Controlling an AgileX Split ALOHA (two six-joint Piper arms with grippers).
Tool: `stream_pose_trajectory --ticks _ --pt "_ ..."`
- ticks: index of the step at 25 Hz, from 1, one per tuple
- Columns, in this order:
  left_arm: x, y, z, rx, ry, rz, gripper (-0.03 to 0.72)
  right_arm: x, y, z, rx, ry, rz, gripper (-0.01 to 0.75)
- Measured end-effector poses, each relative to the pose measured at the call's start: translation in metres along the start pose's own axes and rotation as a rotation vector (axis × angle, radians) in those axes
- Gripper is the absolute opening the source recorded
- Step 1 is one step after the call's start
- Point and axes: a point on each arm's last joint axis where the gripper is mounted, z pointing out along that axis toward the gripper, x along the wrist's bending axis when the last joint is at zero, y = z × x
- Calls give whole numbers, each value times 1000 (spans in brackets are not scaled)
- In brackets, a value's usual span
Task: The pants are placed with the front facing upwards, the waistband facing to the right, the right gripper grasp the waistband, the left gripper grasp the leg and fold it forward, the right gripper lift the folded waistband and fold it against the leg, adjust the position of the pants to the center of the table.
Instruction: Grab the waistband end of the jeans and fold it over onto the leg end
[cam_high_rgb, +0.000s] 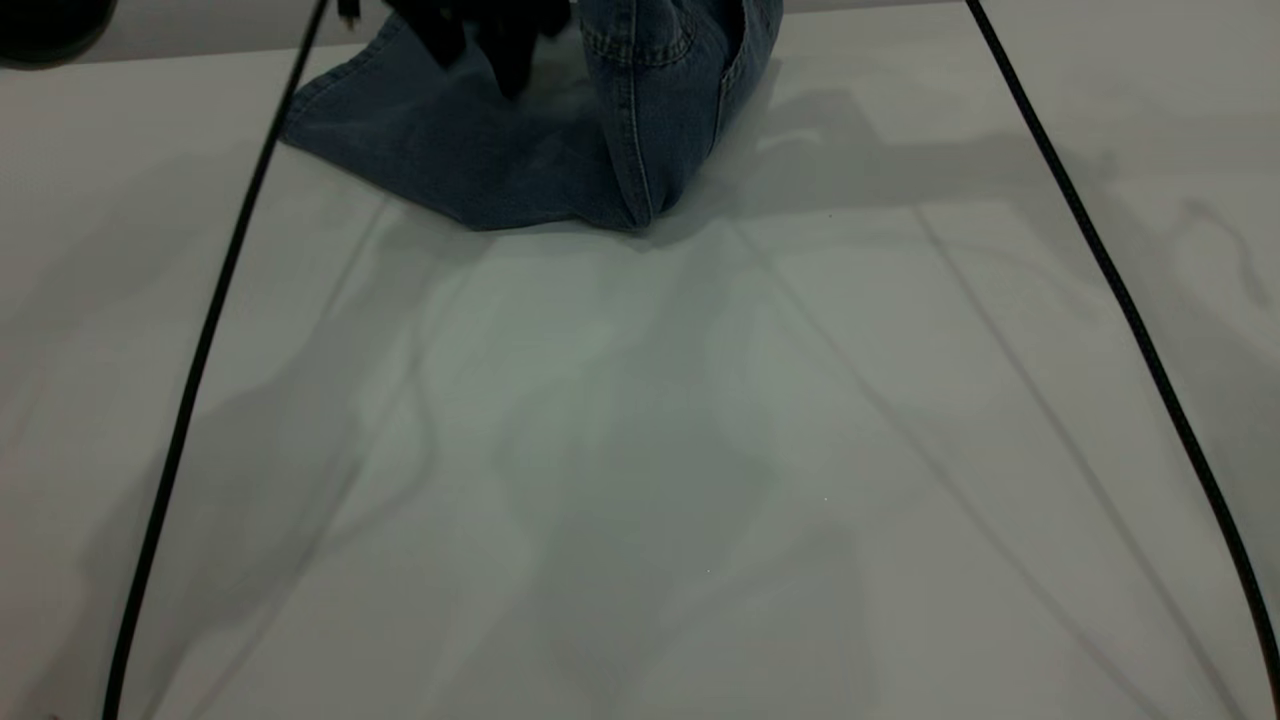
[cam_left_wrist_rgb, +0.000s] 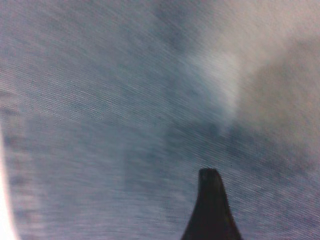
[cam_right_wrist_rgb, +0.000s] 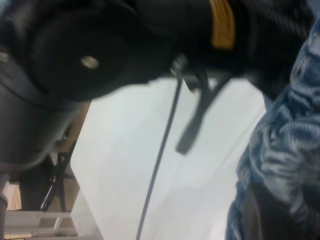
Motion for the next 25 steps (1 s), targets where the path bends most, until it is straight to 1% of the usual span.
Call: stream_pose_trajectory --ticks 4,9,14,19,22,25 --pt "15 10 -27 -77 29 -41 469 0 0 0 -1 0 -1 36" --pt "30 16 -64 -143 50 -65 469 0 1 0 -9 -3 -2 36" --pt "40 26 -114 -253 73 -81 469 1 2 0 -19 6 -12 36" --pt "47 31 -148 -349 92 -97 469 2 5 0 -53 18 -16 36" --pt "49 33 -165 -397 86 -109 469 4 5 3 -54 14 -32 36" --pt "45 34 -174 -424 34 -119 469 8 4 10 -59 8 -43 36"
